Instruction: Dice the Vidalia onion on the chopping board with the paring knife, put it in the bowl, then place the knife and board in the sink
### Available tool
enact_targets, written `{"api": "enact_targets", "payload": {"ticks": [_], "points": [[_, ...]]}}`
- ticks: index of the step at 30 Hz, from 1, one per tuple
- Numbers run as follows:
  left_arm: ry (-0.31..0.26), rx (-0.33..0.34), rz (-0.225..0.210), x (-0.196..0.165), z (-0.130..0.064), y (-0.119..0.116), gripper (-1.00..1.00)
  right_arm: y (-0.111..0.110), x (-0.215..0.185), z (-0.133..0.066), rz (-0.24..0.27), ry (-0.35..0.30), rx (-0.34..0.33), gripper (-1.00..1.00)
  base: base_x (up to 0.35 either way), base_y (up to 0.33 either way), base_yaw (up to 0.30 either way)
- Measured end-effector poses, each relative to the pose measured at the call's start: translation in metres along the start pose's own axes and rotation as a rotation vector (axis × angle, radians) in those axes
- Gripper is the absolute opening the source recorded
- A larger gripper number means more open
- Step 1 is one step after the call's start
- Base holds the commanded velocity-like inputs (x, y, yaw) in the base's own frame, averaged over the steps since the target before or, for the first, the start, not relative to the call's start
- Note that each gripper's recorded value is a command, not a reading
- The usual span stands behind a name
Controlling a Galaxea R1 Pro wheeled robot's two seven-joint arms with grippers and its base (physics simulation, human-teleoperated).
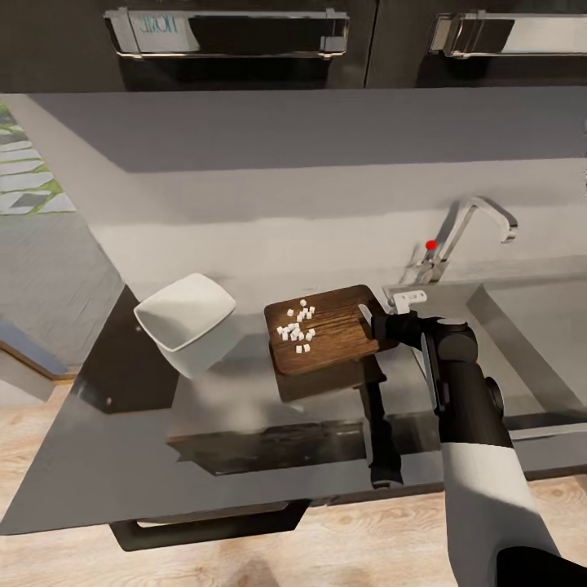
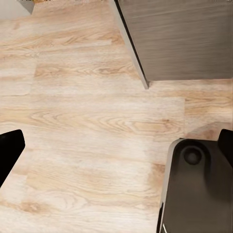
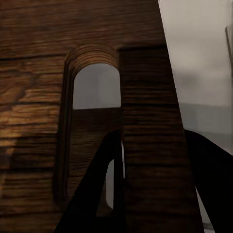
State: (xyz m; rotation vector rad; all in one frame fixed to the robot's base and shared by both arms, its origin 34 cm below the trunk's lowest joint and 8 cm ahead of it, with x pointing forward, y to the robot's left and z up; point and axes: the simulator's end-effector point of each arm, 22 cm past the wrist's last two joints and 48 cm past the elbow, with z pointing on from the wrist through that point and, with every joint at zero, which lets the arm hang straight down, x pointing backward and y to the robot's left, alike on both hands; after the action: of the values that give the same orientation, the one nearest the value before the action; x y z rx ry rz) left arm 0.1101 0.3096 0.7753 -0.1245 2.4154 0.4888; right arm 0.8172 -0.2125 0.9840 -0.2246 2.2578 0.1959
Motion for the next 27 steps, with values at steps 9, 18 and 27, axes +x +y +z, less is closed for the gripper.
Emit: {"api": "enact_targets", "payload": {"ticks": [9, 18, 27], "points": [[-0.013, -0.001, -0.005, -0.003, 0.002, -0.001, 1.0, 0.001, -0.008, -0.006, -0.004, -0.014, 0.002, -1.0, 0.0, 0.042, 0.0], [-0.026, -0.001, -0.01, -0.005, 0.004, -0.001, 1.0, 0.002, -0.015, -0.012, -0.006, -0.027, 0.002, -1.0, 0.0, 0.187, 0.0], [-0.039, -0.002, -0.016, -0.008, 0.006, -0.002, 1.0, 0.003, -0.023, -0.019, -0.009, -0.041, 0.002, -1.0, 0.0, 0.187, 0.0]]}}
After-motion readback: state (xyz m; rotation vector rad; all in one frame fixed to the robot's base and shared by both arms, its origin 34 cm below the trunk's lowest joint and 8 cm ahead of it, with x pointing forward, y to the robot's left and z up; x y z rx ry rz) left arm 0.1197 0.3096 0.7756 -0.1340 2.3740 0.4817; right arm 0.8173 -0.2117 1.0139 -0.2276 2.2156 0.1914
